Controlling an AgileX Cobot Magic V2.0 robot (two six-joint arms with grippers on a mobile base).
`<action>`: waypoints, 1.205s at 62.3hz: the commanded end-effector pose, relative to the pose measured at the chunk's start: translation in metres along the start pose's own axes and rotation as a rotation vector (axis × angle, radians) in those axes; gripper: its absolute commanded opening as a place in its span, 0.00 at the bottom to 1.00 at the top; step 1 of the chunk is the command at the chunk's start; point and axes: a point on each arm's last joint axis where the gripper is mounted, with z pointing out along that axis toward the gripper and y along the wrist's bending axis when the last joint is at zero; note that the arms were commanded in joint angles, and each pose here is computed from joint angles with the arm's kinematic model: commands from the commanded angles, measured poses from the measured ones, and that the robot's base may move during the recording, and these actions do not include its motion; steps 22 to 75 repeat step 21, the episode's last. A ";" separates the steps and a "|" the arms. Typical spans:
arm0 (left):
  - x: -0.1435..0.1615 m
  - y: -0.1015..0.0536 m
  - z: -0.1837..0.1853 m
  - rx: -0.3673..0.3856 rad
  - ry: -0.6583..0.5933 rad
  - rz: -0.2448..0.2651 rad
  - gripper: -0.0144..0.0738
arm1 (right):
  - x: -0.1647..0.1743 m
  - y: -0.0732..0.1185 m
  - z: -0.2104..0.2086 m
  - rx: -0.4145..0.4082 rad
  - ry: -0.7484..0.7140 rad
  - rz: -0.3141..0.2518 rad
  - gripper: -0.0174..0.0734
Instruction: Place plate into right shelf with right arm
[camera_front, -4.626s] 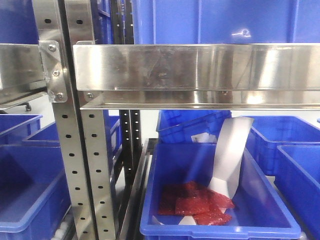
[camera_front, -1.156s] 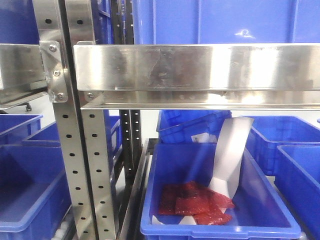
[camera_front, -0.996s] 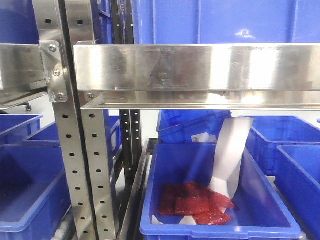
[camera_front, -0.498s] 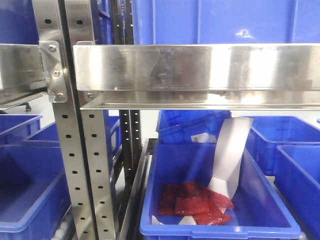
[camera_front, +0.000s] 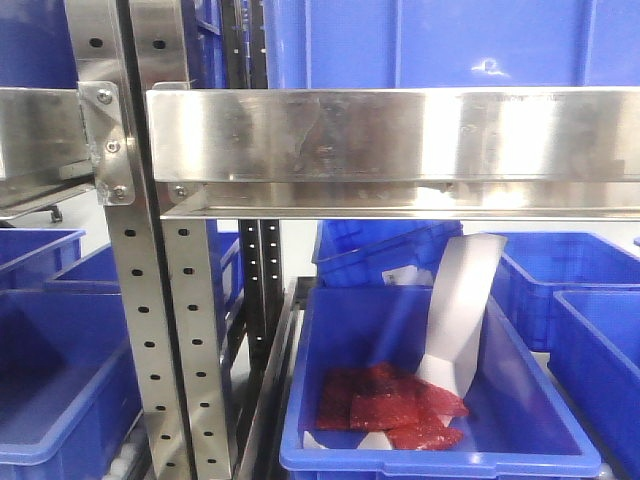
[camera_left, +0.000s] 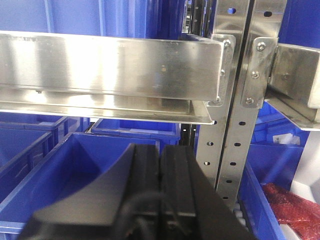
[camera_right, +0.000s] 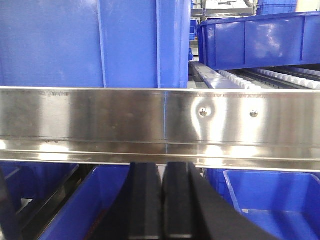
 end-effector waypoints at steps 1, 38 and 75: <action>-0.005 0.001 -0.001 -0.012 -0.089 -0.015 0.02 | -0.014 0.001 -0.002 -0.005 -0.114 -0.008 0.25; -0.005 0.001 -0.001 -0.012 -0.089 -0.015 0.02 | -0.014 0.001 -0.002 -0.005 -0.114 -0.008 0.25; -0.005 0.001 -0.001 -0.012 -0.089 -0.015 0.02 | -0.014 0.001 -0.002 -0.005 -0.114 -0.008 0.25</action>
